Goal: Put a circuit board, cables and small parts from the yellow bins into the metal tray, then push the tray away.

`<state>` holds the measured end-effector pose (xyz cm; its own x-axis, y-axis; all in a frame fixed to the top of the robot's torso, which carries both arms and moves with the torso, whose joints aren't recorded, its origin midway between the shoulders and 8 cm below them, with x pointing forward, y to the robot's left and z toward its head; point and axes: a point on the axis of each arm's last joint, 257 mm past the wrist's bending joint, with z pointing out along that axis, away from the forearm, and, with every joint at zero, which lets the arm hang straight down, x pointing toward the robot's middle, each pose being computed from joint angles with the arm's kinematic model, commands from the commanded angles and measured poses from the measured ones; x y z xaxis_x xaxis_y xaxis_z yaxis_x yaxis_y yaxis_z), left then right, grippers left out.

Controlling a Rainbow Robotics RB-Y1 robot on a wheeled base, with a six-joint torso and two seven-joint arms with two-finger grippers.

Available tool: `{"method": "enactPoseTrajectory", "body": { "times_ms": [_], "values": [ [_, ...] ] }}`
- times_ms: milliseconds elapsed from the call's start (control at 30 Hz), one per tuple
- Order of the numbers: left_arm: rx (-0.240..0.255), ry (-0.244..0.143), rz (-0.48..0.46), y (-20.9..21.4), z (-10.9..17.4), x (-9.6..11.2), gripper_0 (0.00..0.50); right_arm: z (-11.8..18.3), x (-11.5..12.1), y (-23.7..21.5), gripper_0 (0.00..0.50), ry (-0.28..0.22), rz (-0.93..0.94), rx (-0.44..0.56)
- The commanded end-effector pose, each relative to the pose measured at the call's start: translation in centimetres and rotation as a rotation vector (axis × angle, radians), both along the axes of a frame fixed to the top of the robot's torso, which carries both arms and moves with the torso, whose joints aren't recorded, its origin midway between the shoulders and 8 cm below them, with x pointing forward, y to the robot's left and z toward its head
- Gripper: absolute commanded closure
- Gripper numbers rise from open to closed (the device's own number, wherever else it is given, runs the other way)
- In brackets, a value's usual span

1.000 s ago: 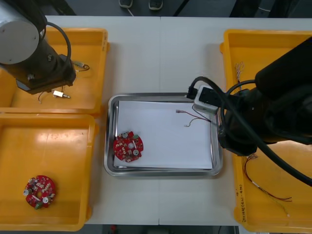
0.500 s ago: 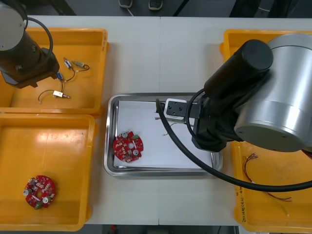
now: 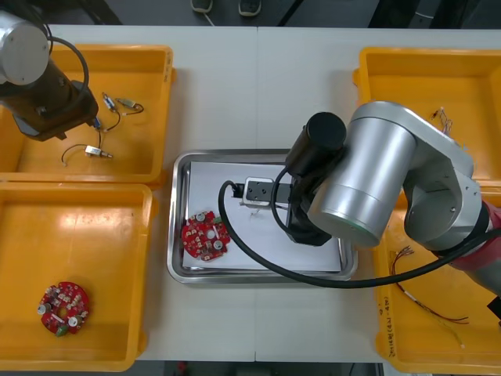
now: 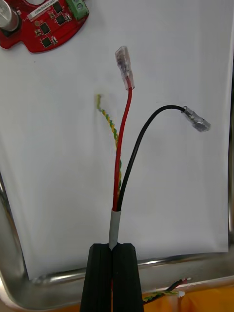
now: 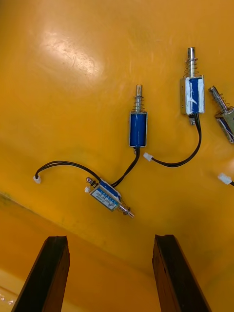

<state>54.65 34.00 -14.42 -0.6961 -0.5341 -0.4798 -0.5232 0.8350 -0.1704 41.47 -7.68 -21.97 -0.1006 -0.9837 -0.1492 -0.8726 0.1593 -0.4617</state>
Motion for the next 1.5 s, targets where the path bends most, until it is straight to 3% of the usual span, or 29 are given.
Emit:
{"method": "enactPoseTrajectory", "body": {
  "times_ms": [33, 267, 500, 933, 967, 1000, 1033, 1067, 1100, 1300, 1500],
  "values": [
    [0.046, -0.047, -0.053, 0.4, 2.7, 1.5, 0.000, -1.3, 0.0, 1.1, 0.500, 0.008, 0.044, -0.004],
    [0.021, -0.046, -0.043, 0.8, 1.3, 2.4, 0.000, -4.4, -1.2, 0.8, 0.500, 0.060, 0.046, -0.037],
    [0.028, -0.044, -0.051, 0.8, -0.5, 3.1, 0.000, -7.3, -2.9, -0.1, 0.500, 0.124, 0.012, -0.040],
    [0.030, -0.006, -0.068, 0.2, -3.2, 2.8, 0.000, -8.9, -3.7, -0.4, 0.491, 0.127, -0.003, -0.046],
    [0.029, -0.010, -0.069, 0.2, -3.2, 3.0, 0.000, -8.9, -3.6, -0.4, 0.309, 0.123, -0.002, -0.049],
    [0.026, -0.012, -0.069, 0.1, -3.2, 3.0, 0.000, -8.7, -3.4, -0.4, 0.197, 0.114, -0.003, -0.048],
    [0.023, -0.015, -0.069, 0.1, -3.2, 3.1, 0.000, -8.7, -3.3, -0.3, 0.134, 0.111, -0.003, -0.049],
    [0.020, -0.017, -0.069, 0.0, -3.4, 3.2, 0.000, -8.6, -3.0, -0.5, 0.037, 0.099, -0.006, -0.054],
    [0.015, -0.022, -0.068, -0.1, -3.5, 3.4, 0.000, -8.4, -2.9, -0.4, 0.000, 0.090, -0.007, -0.052],
    [-0.003, -0.036, -0.064, -0.2, -4.1, 4.1, 0.000, -7.5, -2.1, -0.2, 0.000, 0.064, -0.018, -0.037],
    [-0.001, -0.019, -0.073, -0.7, -5.2, 3.9, 0.000, -7.2, -2.0, 0.3, 0.000, 0.065, -0.021, -0.022]
  ]
}}
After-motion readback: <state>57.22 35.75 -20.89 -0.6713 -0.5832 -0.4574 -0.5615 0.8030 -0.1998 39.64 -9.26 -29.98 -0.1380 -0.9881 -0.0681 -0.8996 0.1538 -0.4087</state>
